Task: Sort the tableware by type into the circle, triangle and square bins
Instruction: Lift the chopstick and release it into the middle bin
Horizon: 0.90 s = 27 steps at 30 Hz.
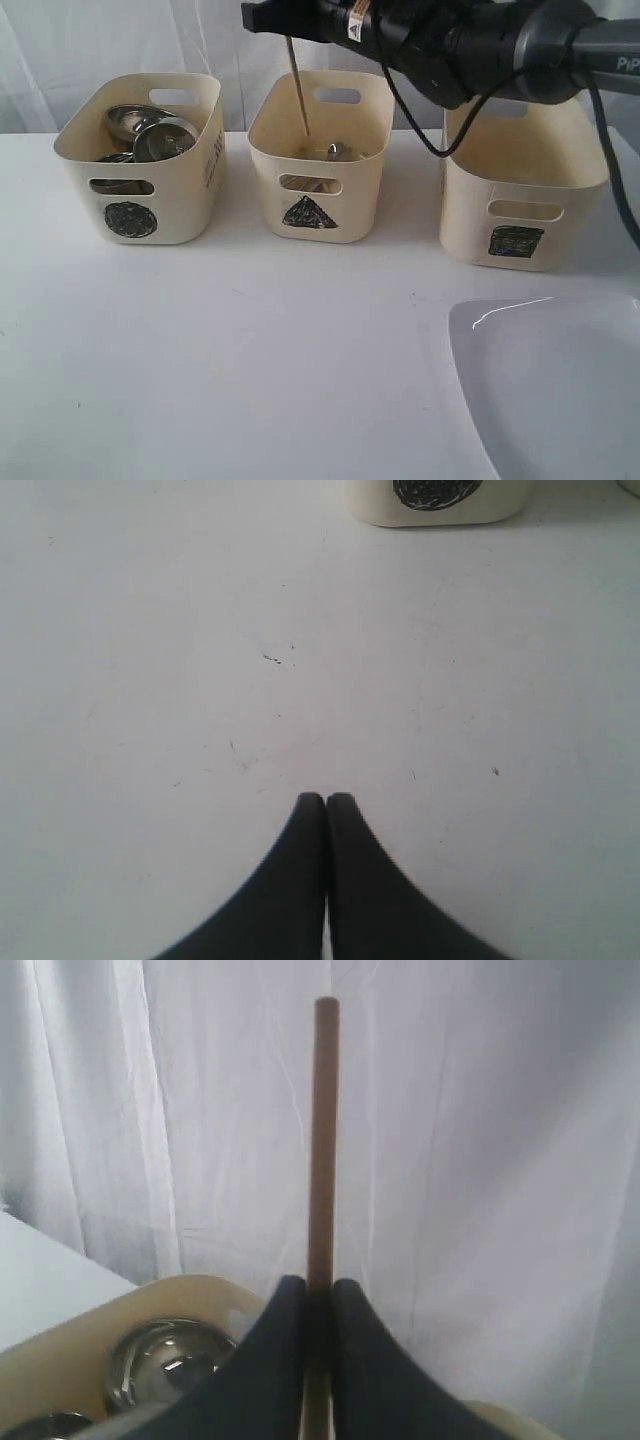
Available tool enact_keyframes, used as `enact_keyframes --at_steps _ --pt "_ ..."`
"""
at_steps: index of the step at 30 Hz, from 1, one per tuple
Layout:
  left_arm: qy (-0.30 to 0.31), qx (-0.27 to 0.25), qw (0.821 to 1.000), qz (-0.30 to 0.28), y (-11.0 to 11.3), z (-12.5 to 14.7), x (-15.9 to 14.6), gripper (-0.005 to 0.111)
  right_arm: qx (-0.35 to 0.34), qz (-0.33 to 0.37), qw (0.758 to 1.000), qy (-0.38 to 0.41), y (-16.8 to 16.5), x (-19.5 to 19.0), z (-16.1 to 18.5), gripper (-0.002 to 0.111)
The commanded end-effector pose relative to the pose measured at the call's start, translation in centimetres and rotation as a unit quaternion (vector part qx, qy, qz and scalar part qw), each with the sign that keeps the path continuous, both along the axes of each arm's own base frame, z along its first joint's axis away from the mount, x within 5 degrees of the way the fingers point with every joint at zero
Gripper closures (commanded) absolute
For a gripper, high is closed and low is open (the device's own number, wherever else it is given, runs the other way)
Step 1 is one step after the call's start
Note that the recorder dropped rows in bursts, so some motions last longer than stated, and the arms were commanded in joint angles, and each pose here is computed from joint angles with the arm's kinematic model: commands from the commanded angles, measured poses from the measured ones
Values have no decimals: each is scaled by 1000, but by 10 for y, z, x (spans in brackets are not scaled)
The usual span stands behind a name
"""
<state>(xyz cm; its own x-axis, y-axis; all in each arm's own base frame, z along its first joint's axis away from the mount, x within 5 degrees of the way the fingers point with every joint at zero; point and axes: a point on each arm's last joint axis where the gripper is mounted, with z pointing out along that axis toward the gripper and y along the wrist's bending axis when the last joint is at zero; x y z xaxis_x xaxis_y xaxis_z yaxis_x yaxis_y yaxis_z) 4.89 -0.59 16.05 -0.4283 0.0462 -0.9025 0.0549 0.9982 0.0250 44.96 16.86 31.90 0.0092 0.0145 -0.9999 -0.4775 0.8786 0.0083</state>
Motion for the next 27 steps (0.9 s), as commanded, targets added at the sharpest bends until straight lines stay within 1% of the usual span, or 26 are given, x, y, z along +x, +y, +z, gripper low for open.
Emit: enact_keyframes --at_steps 1,4,5,8,12,14,17,19,21,22,23,25,27 --pt "13 -3 1000 -4 -1 -3 -1 107 -72 -33 997 -11 -14 12 -17 108" --pt "13 -3 1000 -4 -1 -3 -1 107 -96 -44 994 -7 -21 20 -32 108" --pt "13 -3 1000 -4 -1 -3 -1 107 -98 -47 994 -6 -24 23 -36 105" --pt "13 -3 1000 -4 -1 -3 -1 107 -96 -53 994 -2 -32 29 -48 92" --pt "13 -3 1000 -4 -1 -3 -1 107 -86 -49 995 -33 -36 32 -46 71" --pt "13 -3 1000 -4 -1 -3 -1 107 -79 -45 994 -51 -36 32 -42 68" --pt "13 -3 1000 -4 -1 -3 -1 107 -67 -41 994 -70 -36 29 -32 69" --pt "13 -3 1000 -4 -1 -3 -1 107 -47 -46 996 -54 -38 26 -24 73" --pt "13 -3 1000 -4 -1 -3 -1 107 -8 -67 998 8 -43 20 -13 81" --pt "13 -3 1000 -4 -1 -3 -1 107 1 -88 995 55 -48 16 -11 85" --pt "13 -3 1000 -4 -1 -3 -1 107 -9 -113 989 98 -54 10 -6 93" --pt "13 -3 1000 -4 -1 -3 -1 107 -75 -161 969 170 -68 -5 2 109" --pt "13 -3 1000 -4 -1 -3 -1 107 -156 -193 946 207 -83 -20 11 108"
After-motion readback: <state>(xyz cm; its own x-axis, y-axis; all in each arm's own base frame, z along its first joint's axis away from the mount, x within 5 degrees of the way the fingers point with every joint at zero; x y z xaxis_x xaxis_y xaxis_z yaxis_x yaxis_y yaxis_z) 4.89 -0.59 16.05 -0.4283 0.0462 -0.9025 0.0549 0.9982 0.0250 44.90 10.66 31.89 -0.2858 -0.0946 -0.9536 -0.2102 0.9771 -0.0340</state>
